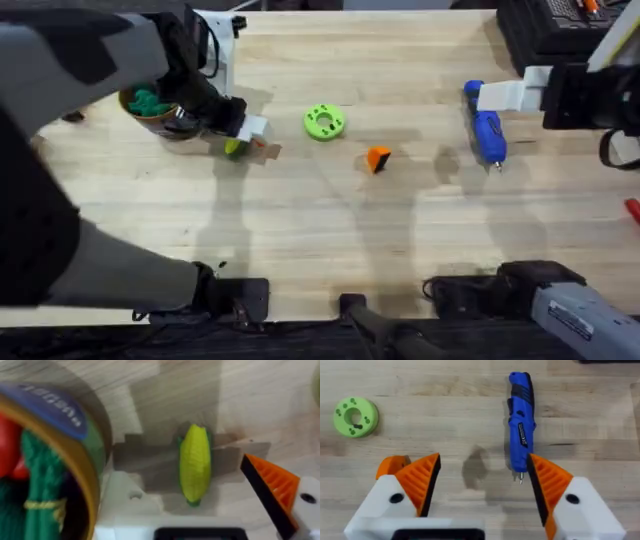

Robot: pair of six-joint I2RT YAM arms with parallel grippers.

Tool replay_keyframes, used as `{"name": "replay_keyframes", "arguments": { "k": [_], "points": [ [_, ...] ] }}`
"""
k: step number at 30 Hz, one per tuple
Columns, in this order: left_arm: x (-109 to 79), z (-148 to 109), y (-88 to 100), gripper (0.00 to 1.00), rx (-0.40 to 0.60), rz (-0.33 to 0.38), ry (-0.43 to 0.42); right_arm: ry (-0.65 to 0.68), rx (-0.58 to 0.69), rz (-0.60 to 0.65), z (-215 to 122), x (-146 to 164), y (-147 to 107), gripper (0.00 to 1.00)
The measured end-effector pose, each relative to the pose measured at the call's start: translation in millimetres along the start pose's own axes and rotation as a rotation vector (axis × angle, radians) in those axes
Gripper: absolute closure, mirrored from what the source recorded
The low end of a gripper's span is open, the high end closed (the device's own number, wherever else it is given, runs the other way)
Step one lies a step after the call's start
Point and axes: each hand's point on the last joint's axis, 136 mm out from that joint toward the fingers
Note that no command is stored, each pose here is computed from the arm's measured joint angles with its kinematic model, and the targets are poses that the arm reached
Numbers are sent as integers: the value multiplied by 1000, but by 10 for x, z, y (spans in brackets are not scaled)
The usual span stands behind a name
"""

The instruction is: Pick up the gripper from the table and insert it into the empty holder that is missing its gripper. Then pick up a screw, insert it into the mounting hole, and use the screwdriver to tighten it. Finally, clean up the table by picking up the vegetable and placing it into the bucket.

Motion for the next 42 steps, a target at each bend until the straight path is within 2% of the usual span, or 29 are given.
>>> {"name": "replay_keyframes", "arguments": {
  "k": [4,8,11,12,17,18,24,25,26,27,29,34,37,38,39,41,42],
  "points": [
    [9,170,-30,21,35,-4,-18,0,0,0,0,0,0,11],
    [-10,190,-5,46,24,-2,-35,0,0,0,0,0,-1,10],
    [-26,195,4,119,20,3,-45,0,0,0,-1,0,0,10],
    [-35,195,9,206,17,9,-50,0,0,0,-1,0,1,10],
    [-155,180,78,948,-12,17,-105,0,0,0,-1,0,0,10],
    [-167,176,87,983,-14,19,-107,0,0,0,-1,0,1,10],
    [-169,175,81,977,-12,21,-109,0,0,0,0,0,0,10],
    [-154,176,72,877,-7,25,-99,0,0,0,0,0,0,11],
    [-119,181,60,713,0,23,-82,0,0,0,-1,0,1,10],
    [-86,182,48,607,5,17,-69,0,0,0,-1,0,0,10],
    [-34,182,29,531,10,8,-55,0,0,0,0,0,0,10],
    [-25,169,-15,496,32,-3,-50,0,0,0,-1,0,1,10],
    [-74,124,-122,496,86,-22,-69,0,0,0,-1,0,1,10],
    [-105,39,-154,496,116,-34,-85,0,0,0,-1,0,1,10],
    [-106,-135,-52,496,81,-33,-83,0,0,0,0,0,0,10],
    [-128,-334,40,496,26,-27,-79,0,0,0,-1,0,0,10],
    [-142,-459,84,405,-8,-19,-72,0,0,0,-1,0,0,10]
  ]
}}
Point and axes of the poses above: each hand's point on the last joint's axis, 136 mm out from that joint toward the fingers, its own z axis out along the fingers, its own x axis along the line the jaws close on, y = z × x, and after that the axes turned 13 degrees about z, right-handed
